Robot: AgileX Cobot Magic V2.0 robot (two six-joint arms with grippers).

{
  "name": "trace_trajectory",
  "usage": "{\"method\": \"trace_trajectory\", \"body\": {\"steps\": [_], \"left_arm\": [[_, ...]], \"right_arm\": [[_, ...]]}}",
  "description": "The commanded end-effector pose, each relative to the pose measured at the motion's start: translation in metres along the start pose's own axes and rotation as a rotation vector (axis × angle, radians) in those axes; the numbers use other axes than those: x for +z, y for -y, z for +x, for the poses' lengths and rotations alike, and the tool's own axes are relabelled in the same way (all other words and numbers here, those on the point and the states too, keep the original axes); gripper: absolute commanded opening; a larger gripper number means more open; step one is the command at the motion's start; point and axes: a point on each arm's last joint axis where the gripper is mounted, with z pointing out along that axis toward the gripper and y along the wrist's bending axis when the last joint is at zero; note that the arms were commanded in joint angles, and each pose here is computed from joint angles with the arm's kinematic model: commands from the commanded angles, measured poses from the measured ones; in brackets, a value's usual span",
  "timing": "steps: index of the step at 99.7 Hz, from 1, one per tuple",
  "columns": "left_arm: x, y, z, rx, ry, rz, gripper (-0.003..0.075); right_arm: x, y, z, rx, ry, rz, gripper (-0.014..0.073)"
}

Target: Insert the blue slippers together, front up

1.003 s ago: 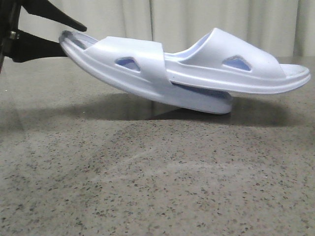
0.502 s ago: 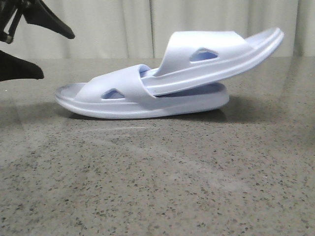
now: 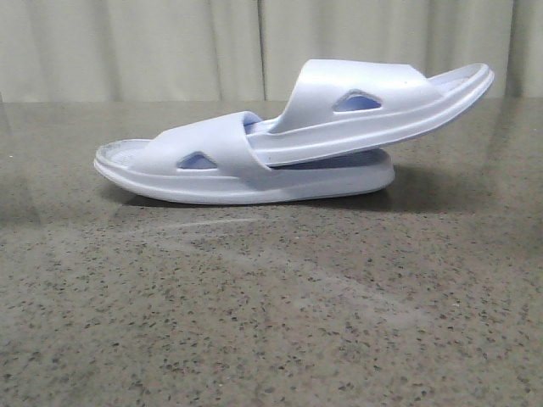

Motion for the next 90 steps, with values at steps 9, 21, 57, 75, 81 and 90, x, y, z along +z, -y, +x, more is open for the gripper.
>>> {"method": "trace_trajectory", "body": {"steps": [9,21,57,75,81,90], "left_arm": [[-0.048,-0.007,0.003,0.08,0.172,-0.051,0.0489],[-0.077,-0.013,0.02,0.122,0.24,-0.041,0.0486],[-0.108,-0.032,0.067,0.168,0.317,-0.034,0.0485],[-0.106,-0.035,0.075,0.168,0.297,-0.041,0.0455],[-0.106,-0.035,0.075,0.166,0.297,-0.041,0.0412],[-0.106,-0.035,0.075,0.166,0.297,-0.041,0.0304]], "right_arm": [[-0.028,0.002,-0.007,-0.074,0.195,0.039,0.058],[-0.047,0.002,0.01,-0.101,0.241,0.048,0.058],[-0.078,0.002,0.067,-0.129,0.257,0.053,0.058],[-0.072,0.003,0.081,-0.141,0.231,0.056,0.0575],[-0.072,0.003,0.081,-0.141,0.232,0.056,0.0533],[-0.072,0.003,0.08,-0.142,0.245,0.057,0.0384]]}}
